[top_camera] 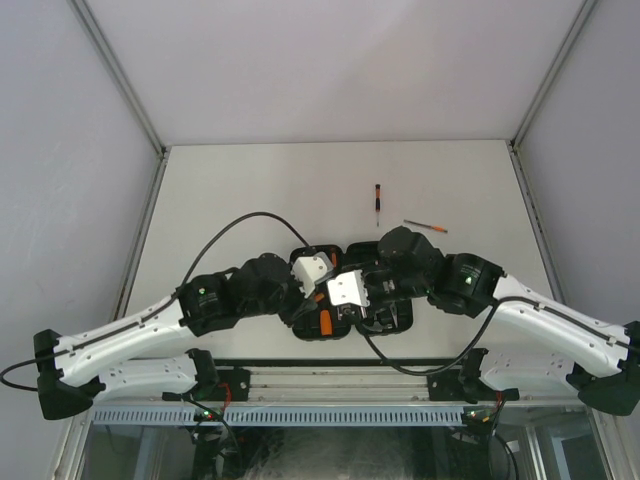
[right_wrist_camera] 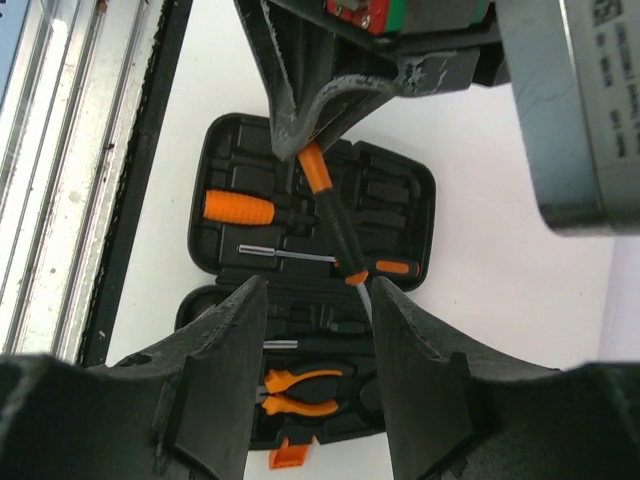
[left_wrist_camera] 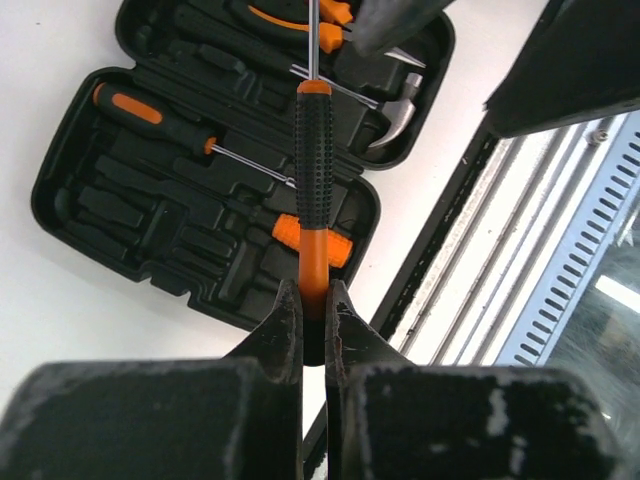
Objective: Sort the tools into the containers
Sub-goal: Pick up the screwdriver from the center of the board.
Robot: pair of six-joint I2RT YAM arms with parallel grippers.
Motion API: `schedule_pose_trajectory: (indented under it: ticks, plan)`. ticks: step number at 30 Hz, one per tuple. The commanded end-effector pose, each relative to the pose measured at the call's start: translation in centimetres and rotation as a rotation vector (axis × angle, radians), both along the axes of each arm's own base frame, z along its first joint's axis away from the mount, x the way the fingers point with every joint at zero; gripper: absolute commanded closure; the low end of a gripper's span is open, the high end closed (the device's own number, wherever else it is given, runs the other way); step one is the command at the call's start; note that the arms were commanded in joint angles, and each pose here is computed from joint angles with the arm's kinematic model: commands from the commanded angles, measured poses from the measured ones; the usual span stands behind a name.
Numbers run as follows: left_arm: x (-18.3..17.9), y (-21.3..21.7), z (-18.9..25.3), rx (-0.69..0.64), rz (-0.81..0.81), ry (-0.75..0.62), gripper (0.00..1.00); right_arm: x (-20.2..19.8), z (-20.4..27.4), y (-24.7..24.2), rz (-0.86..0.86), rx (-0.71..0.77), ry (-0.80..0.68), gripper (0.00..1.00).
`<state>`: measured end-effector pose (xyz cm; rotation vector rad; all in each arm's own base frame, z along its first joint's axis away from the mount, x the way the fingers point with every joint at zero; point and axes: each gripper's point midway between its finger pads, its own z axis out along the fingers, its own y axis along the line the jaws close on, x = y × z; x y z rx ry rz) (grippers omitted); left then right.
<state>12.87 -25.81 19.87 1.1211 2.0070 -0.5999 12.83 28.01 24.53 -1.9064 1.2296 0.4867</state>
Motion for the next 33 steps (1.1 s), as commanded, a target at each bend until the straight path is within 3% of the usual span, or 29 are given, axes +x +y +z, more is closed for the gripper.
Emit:
schedule_pose_trajectory:
  ticks: [1, 14, 26, 30, 33]
  plan:
    - [-1.0, -1.3, 3.5, -0.108, -0.089, -0.032, 1.0, -0.3, 1.7, 1.9, 0.053, 0.119, -0.035, 0.54]
    - [-2.7, -1.8, 4.4, -0.164, -0.165, 0.003, 1.0, -0.1, -0.9, 2.1, 0.046, 0.103, -0.02, 0.59]
    - [-2.8, -1.7, 4.3, -0.164, -0.164, 0.007, 0.99, -0.2, -1.5, 1.9, 0.038, 0.083, 0.001, 0.9]
    - [-2.5, -1.4, 4.8, -0.19, -0.141, -0.01, 0.71, -0.4, -1.4, 1.8, 0.018, 0.092, 0.026, 1.0]
    - [-2.1, -1.0, 5.6, -0.223, -0.101, -0.035, 0.55, -0.2, -1.4, 1.6, -0.012, 0.097, 0.039, 1.0]
